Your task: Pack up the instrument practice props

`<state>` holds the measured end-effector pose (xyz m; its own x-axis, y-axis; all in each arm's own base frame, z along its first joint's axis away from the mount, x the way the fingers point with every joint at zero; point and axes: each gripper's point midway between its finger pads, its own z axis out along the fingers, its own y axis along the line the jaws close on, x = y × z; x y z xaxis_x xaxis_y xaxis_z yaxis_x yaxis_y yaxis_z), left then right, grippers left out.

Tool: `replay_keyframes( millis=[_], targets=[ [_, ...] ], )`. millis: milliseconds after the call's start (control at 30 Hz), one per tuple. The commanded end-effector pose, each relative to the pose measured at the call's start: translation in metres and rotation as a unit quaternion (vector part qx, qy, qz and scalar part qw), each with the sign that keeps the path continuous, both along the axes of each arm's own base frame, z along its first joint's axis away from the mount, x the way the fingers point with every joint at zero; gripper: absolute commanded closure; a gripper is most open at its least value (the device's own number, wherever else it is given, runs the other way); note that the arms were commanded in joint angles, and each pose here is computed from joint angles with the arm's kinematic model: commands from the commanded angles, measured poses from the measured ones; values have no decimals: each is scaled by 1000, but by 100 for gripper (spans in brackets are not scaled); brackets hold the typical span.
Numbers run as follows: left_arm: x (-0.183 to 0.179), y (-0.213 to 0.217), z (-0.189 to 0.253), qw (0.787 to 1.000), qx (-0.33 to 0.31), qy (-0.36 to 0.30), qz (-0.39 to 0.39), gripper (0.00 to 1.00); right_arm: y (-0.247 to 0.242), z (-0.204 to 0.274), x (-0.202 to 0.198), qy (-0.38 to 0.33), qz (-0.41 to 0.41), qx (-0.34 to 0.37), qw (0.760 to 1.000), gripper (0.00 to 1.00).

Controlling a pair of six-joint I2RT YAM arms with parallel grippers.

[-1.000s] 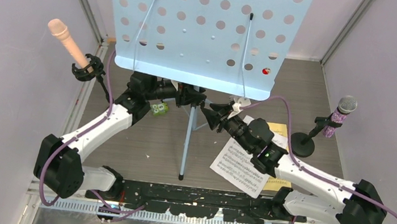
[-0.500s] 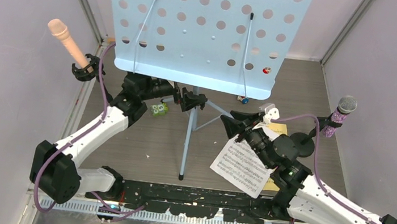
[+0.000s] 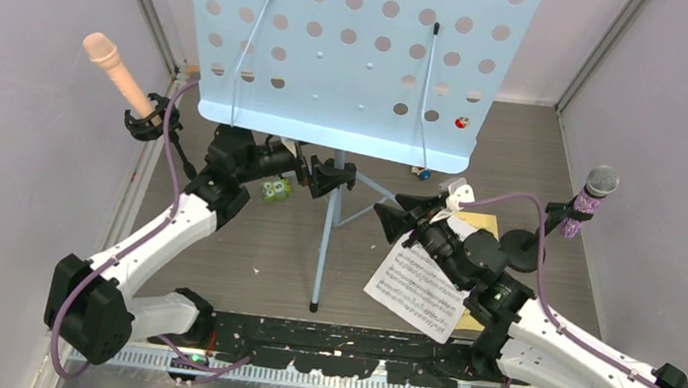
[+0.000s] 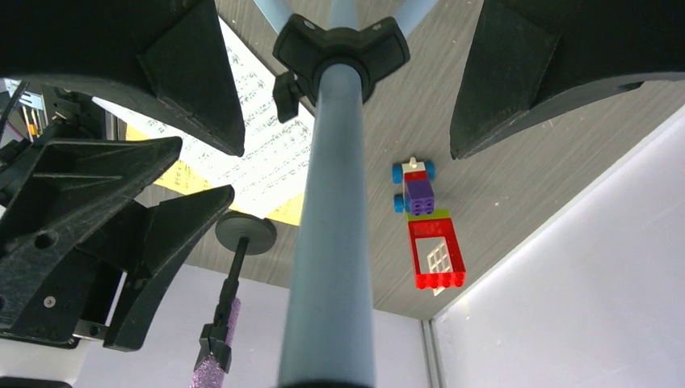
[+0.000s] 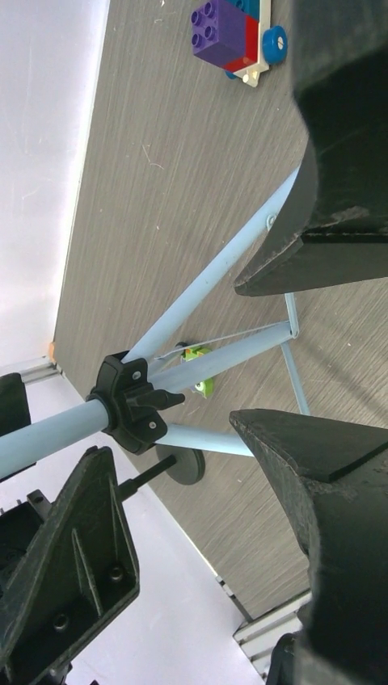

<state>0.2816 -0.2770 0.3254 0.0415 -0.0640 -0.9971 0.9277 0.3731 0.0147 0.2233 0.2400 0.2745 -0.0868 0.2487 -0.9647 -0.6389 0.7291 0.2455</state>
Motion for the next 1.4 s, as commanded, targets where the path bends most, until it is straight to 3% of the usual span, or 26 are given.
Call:
replay_keyframes(
  millis=[0, 567, 967, 1167, 1367],
  targets=[
    [-10, 6, 28, 998, -39, -51, 5, 0, 3, 40, -3, -38, 10, 45, 998, 41],
    [-44, 36, 6, 994, -85, -51, 47, 0, 37, 93, 7, -103, 48, 85, 990, 38],
    [-71, 58, -33, 994, -84, -14, 71, 1, 86, 85, -12, -137, 173, 132, 966, 43],
    [-74, 58, -41, 995, -77, -8, 68, 2, 76, 67, -3, -117, 160, 165, 966, 42],
    [-76, 54, -43, 996, -72, -4, 54, 2, 48, 81, 26, -91, 156, 221, 958, 43]
  ],
)
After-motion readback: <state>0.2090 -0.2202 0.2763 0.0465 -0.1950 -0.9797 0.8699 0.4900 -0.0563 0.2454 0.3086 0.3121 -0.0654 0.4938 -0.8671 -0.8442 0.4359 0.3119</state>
